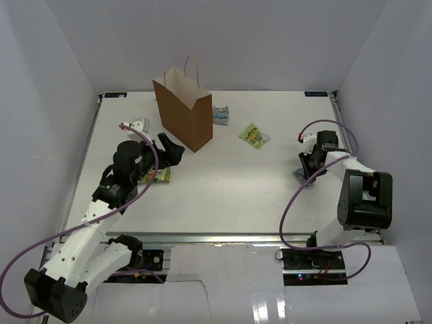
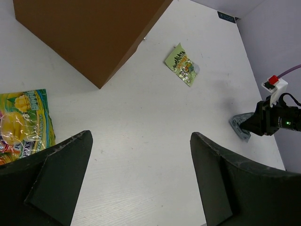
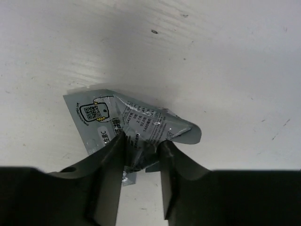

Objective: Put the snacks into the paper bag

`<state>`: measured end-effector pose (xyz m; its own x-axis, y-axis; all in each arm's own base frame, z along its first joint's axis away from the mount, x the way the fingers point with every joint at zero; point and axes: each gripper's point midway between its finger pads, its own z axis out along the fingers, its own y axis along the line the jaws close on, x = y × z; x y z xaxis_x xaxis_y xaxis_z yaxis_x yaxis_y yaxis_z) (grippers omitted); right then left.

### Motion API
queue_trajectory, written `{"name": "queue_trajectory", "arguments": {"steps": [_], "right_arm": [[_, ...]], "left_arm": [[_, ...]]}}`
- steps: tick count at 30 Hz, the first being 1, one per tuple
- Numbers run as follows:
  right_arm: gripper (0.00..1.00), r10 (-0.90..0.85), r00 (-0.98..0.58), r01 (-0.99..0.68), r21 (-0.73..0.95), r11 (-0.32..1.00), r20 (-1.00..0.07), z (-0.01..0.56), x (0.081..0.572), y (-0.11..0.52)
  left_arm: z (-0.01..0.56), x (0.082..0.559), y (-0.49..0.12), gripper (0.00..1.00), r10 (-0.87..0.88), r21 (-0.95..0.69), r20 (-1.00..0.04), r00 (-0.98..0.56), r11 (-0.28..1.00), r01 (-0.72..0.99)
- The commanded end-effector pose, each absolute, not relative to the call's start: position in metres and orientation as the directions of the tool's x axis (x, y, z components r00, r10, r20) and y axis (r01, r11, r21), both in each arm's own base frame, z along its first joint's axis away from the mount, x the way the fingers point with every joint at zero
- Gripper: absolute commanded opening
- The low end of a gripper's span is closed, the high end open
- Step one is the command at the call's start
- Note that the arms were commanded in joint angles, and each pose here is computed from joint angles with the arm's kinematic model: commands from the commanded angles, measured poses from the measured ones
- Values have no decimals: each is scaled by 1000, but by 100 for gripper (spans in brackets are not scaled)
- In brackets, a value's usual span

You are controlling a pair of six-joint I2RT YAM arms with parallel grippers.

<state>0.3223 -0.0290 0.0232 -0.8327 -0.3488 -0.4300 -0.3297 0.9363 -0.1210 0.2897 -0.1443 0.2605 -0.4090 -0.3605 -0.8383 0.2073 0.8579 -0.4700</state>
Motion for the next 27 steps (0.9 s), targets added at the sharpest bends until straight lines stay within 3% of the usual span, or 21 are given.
{"name": "queue_trajectory", "arguments": {"steps": [1,4,10,14,18,23,27], "right_arm": [[28,-372,-789,-380,-88,921,-489,30,327,-18],[17,-396,-746,-433,-62,899,-535,44,327,-6],[12,-440,-486,-731,75,678,-756,126,331,64],[10,-385,-284,-862,59,503,-878,201,347,131],[8,-362,-105,-903,-64,424,-926,274,367,202],[8,-254,97,-826,-220,519,-962,383,404,296],[8,-127,183,-729,-221,648,-975,439,431,345]], "left_arm": [[260,288,-139,95,-372,-473,-837,-402,861,188],[259,288,-139,95,-372,-473,-836,-404,861,185],[247,286,-131,95,-402,-488,-812,-424,865,114],[218,286,-108,95,-540,-541,-726,-426,831,-132],[190,278,-98,95,-665,-594,-625,-408,745,-304],[163,266,-93,95,-756,-608,-522,-395,655,-449],[156,259,-94,95,-779,-610,-483,-400,627,-484]]}}
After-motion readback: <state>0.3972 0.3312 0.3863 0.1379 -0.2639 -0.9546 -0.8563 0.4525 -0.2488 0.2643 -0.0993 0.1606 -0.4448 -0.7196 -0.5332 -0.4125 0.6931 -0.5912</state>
